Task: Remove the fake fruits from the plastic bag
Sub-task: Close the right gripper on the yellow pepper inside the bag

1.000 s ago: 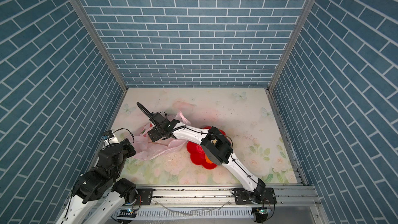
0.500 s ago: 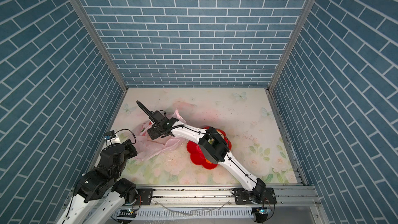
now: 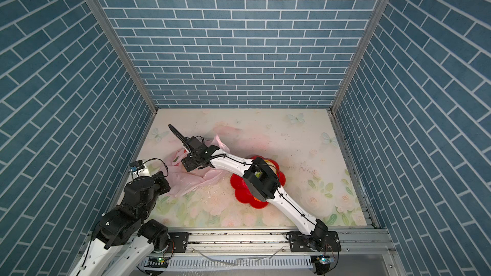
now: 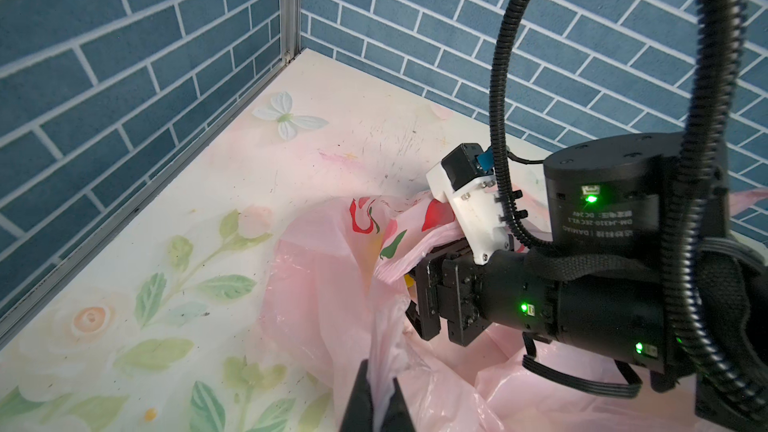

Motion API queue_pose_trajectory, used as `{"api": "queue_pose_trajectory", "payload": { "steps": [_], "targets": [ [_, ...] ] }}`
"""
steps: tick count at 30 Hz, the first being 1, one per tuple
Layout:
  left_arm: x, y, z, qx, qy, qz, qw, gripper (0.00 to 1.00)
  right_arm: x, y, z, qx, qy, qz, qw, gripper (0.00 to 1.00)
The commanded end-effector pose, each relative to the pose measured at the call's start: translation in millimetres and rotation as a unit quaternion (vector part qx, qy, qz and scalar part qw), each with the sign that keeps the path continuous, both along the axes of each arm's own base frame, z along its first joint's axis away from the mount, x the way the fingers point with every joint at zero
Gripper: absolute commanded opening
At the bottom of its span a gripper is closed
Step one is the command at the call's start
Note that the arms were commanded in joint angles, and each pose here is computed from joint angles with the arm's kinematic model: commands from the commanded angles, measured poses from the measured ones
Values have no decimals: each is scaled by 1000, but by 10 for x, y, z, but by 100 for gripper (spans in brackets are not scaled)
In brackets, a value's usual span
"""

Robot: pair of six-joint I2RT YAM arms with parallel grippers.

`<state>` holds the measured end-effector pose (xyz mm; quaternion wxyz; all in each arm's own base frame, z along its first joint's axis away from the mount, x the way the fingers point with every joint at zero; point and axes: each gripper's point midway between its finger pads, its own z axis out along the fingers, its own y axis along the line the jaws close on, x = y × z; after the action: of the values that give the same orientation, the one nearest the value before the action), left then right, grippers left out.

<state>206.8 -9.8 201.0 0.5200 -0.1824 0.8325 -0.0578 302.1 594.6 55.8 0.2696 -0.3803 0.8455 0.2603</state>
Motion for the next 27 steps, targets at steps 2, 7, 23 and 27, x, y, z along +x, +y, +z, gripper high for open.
{"api": "queue_pose_trajectory", "payload": {
  "steps": [2, 7, 23, 27],
  "targets": [
    [9, -17, -61, -5, 7, -1, 1000, 6, 58, 64, 11, 6, -10, 7, 1000, 80],
    [8, -22, -70, -6, 10, -2, 1000, 6, 98, 101, -7, 11, -13, 7, 1000, 80],
    [11, -48, -98, -13, 16, -4, 1000, 6, 163, 169, -18, 33, -12, 14, 999, 67],
    [22, -49, -105, -13, 16, -3, 1000, 6, 149, 169, -24, 33, -10, 17, 999, 62]
  ]
}}
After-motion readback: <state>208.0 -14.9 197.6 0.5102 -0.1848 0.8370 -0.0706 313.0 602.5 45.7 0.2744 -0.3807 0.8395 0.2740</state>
